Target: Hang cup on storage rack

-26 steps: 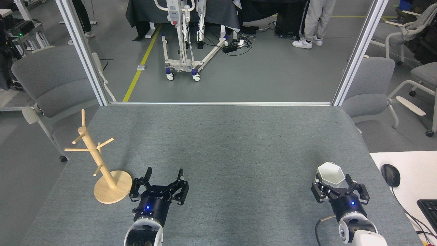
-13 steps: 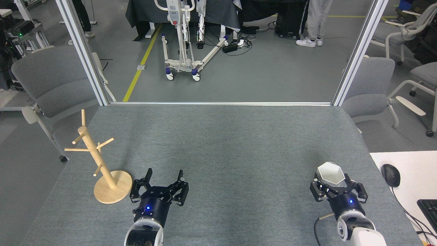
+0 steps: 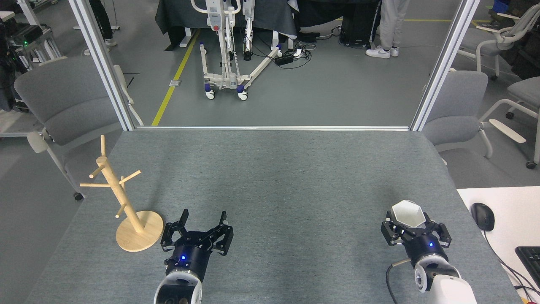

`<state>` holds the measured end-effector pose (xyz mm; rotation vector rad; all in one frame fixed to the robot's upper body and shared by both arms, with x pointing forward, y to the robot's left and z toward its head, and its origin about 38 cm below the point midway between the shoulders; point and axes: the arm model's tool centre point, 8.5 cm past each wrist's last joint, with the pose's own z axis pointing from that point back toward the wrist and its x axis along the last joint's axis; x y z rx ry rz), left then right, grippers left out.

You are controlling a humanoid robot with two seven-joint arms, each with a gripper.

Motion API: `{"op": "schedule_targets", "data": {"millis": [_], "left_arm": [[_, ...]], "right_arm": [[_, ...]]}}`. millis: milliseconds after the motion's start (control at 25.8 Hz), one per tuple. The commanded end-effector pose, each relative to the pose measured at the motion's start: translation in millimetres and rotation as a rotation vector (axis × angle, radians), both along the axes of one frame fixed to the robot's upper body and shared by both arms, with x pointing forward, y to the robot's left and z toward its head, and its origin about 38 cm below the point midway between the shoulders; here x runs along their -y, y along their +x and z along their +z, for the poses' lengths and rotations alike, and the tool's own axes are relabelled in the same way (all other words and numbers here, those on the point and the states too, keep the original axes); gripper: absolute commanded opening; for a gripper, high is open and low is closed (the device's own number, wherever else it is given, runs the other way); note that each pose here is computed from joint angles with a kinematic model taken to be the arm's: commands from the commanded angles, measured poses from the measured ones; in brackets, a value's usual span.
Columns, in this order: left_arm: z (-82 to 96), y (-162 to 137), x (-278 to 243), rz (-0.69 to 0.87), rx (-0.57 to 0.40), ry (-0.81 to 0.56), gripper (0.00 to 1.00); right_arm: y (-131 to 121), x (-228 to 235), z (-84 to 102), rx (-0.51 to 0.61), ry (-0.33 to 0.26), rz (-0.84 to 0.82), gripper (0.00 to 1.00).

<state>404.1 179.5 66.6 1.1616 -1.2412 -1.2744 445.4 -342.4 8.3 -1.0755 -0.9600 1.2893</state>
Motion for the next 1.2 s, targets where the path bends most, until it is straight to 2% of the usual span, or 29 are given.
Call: {"op": "schedule_targets", "data": {"millis": [0,387,697,969,1162], "left_arm": [[-0.2,0.0,-0.4,0.000,0.000,0.000,0.99],[-3.5,2.1,-1.5,0.004,-0.011,-0.002,0.99],[-3.5,2.0,-1.4,0.003,-0.011,-0.002,0.99],[-3.5,2.1,-1.5,0.004,-0.011,-0.002,0.99],[-3.5,2.1,-1.5,0.004,-0.011,-0.002,0.99]], "right_arm": [[2.4,-0.1,-0.9,-0.006,0.004,0.000,1.00],[10.8,0.1,4.5,0.000,0.011,-0.005,1.00],[10.9,-0.4,4.4,0.000,0.010,-0.003,1.00],[7.6,-0.8,-4.4,-0.026,0.013,-0.003,1.00],[11.4,0.8,0.6,-0.017,0.010,-0.003,1.00]]}}
